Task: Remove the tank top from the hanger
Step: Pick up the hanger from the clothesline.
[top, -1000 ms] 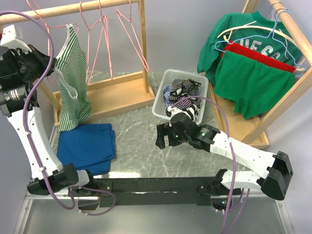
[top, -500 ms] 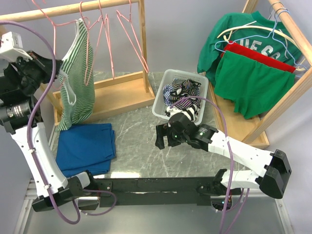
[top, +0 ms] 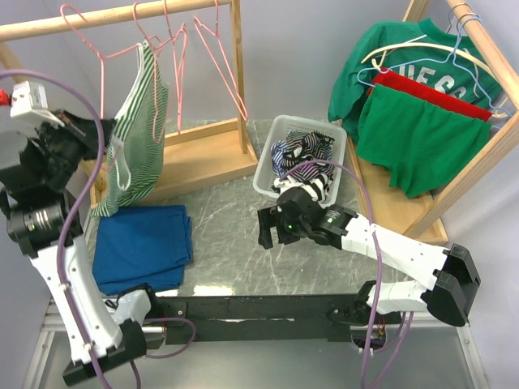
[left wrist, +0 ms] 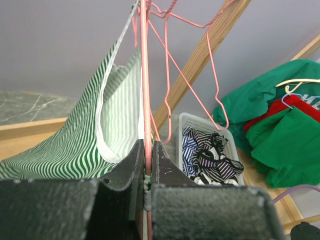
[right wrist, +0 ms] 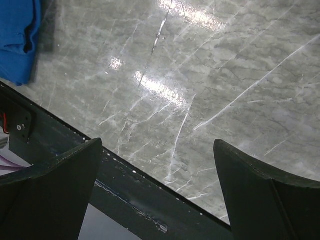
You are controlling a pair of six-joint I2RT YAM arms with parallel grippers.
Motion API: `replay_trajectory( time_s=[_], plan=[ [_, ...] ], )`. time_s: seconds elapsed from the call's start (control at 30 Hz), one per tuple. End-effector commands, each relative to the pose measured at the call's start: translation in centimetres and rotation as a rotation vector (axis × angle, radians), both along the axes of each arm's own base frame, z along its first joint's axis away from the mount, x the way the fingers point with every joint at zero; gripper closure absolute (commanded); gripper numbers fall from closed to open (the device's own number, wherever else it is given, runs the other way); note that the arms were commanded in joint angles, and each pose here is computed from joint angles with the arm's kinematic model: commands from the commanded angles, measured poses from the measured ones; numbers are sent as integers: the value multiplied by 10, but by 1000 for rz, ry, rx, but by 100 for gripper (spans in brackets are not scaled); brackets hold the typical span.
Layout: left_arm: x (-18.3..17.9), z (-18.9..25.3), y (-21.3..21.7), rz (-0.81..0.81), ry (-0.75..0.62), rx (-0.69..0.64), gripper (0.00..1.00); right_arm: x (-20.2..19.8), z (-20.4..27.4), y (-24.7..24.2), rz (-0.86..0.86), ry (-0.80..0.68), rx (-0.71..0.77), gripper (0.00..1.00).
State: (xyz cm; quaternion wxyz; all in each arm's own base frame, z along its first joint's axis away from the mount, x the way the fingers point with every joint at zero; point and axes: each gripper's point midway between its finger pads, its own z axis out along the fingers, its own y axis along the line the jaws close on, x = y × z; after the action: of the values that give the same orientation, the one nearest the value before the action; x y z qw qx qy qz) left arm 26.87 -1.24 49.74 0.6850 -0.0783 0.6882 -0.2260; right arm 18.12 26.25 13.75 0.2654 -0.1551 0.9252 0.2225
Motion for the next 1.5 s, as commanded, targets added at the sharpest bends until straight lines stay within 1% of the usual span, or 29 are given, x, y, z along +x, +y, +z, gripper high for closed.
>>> replay_trajectory(
  time_s=[0.0,0.03,0.1,0.17,0.33,0.4,0.5,0.63,0.8,1.1,1.27,1.47],
  plan=[
    [-13,5,-1,46,-45,52,99,7,27,8,3,-49,35,0],
    [-12,-1,4,80,-22,59,99,7,27,7,-1,-48,30,0],
    [-13,-18,5,92,23,65,99,10,31,5,-17,-60,33,0],
    [-21,-24,4,116,21,68,99,12,34,4,-36,-71,39,0],
    [-28,-59,1,122,104,92,99,16,51,1,-85,-106,85,0],
    [-32,-68,1,127,115,101,99,17,58,0,-104,-122,109,0],
    [-38,-76,-4,111,120,105,99,18,66,-2,-126,-139,135,0],
    [-43,-82,-16,50,110,111,99,19,69,-6,-147,-148,130,0],
    [-44,-94,-19,32,126,108,99,20,70,-12,-169,-151,122,0],
    [-38,-118,-2,126,197,139,99,23,69,-8,-191,-147,136,0],
    [-36,-139,-1,135,249,153,99,26,68,-4,-186,-144,131,0],
    [-38,-150,-2,135,266,145,99,28,67,1,-182,-140,132,0]
  ],
)
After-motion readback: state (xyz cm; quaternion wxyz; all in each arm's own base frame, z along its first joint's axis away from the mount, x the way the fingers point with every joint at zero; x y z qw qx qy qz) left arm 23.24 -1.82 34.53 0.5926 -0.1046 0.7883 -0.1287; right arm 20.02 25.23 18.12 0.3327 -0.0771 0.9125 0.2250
